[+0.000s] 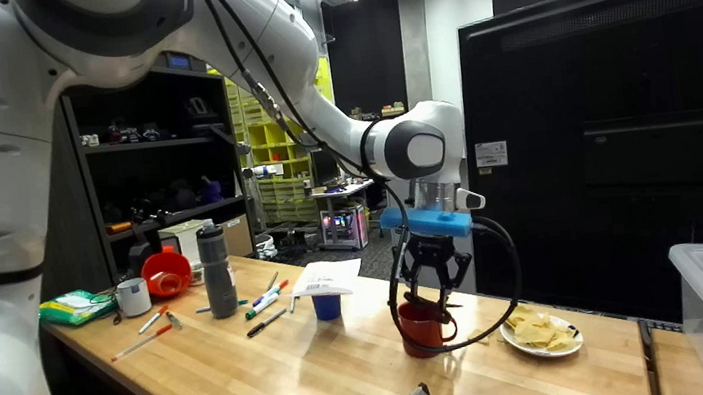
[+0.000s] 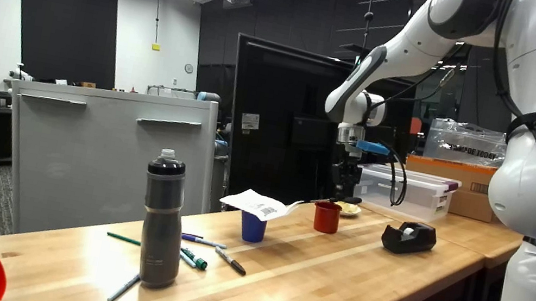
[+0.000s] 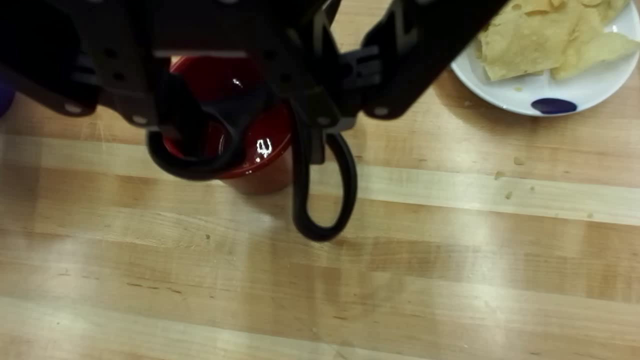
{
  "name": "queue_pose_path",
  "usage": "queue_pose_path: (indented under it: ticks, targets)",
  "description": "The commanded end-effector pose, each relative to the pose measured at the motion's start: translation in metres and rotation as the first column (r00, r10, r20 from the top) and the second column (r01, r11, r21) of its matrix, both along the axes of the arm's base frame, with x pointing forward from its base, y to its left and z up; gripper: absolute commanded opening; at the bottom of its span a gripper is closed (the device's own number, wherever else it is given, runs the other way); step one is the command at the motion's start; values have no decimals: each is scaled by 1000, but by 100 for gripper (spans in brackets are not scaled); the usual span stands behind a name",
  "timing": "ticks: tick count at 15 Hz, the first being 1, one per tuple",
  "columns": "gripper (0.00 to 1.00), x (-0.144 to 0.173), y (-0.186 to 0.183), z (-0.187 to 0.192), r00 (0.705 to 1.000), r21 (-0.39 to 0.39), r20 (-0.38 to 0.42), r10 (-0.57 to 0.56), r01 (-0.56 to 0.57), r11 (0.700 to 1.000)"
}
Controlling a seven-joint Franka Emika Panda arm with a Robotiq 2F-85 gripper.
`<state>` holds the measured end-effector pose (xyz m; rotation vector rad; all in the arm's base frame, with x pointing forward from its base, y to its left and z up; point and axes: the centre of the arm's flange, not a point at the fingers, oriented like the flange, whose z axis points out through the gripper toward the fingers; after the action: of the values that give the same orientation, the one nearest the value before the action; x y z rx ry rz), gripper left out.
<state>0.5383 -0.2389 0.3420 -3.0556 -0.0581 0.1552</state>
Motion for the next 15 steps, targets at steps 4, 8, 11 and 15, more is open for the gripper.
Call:
queue_pose_path:
  ticks: [4,8,11,15]
  targets:
    - [55,-7,1,26,999,13,42,5,-5,1000]
    - [57,-7,0,27,999,16,45,5,-6,1000]
    - [58,-6,-4,23,999,29,41,0,-1,1000]
    - [60,-8,-22,15,999,72,31,-36,33,997]
